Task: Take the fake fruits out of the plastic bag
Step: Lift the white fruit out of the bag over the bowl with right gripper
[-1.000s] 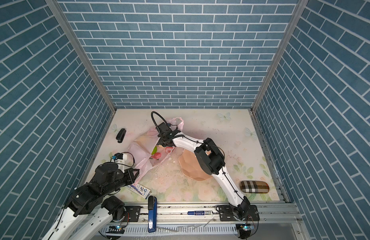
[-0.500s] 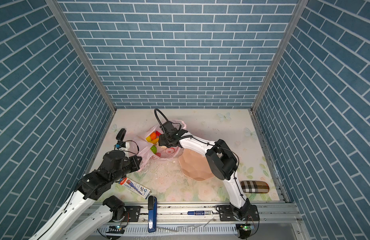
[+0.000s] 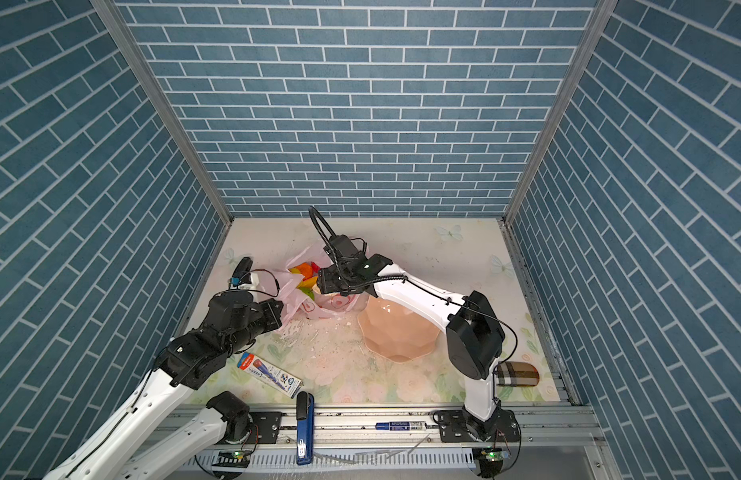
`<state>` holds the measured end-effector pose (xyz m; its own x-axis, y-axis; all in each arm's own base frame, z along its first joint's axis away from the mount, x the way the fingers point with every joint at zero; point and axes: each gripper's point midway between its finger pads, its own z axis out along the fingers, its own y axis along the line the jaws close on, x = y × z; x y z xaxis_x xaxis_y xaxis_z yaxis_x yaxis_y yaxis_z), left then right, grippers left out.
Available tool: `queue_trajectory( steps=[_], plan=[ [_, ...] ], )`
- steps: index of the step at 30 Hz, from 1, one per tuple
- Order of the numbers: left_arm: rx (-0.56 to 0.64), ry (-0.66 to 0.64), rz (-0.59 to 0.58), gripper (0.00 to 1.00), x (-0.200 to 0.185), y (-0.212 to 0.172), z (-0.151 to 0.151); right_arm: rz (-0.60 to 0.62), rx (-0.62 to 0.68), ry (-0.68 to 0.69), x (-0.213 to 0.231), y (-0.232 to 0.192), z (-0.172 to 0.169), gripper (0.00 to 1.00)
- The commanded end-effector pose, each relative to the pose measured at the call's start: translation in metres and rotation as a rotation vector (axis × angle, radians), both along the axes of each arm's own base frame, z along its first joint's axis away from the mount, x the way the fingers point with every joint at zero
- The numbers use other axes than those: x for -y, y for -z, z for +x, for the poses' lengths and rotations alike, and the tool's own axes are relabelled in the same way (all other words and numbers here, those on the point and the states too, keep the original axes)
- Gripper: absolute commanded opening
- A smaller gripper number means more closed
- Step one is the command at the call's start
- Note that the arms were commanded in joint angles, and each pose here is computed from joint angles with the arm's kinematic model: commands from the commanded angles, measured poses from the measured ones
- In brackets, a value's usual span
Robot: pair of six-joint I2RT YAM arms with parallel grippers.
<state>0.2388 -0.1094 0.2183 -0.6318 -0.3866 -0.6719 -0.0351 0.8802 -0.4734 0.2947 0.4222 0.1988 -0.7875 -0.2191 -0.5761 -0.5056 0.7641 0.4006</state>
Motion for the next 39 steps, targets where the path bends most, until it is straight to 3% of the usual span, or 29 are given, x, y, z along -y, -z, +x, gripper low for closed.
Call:
queue_trajectory(
  steps=[1,10,14,24,30,39],
  plan=[
    [0.043,-0.012,0.009,0.06,-0.003,-0.014,0.002,0.000,0.072,-0.060,0.020,-0.038,-0.016,0.24],
    [0.045,-0.022,0.026,0.06,-0.005,-0.014,0.005,0.061,0.214,-0.050,0.075,-0.136,-0.030,0.24],
    [0.054,-0.021,0.024,0.06,-0.004,-0.018,0.008,0.032,0.211,0.032,0.119,-0.144,-0.027,0.24],
    [0.058,-0.036,0.055,0.06,-0.009,-0.022,0.012,-0.097,0.044,0.244,0.214,-0.071,-0.032,0.24],
    [0.060,-0.030,0.050,0.06,-0.007,-0.024,0.013,-0.100,-0.071,0.307,0.228,-0.008,-0.033,0.24],
    [0.051,-0.026,0.043,0.06,-0.006,-0.022,0.011,-0.047,-0.217,0.301,0.209,0.063,-0.022,0.26]
  ],
)
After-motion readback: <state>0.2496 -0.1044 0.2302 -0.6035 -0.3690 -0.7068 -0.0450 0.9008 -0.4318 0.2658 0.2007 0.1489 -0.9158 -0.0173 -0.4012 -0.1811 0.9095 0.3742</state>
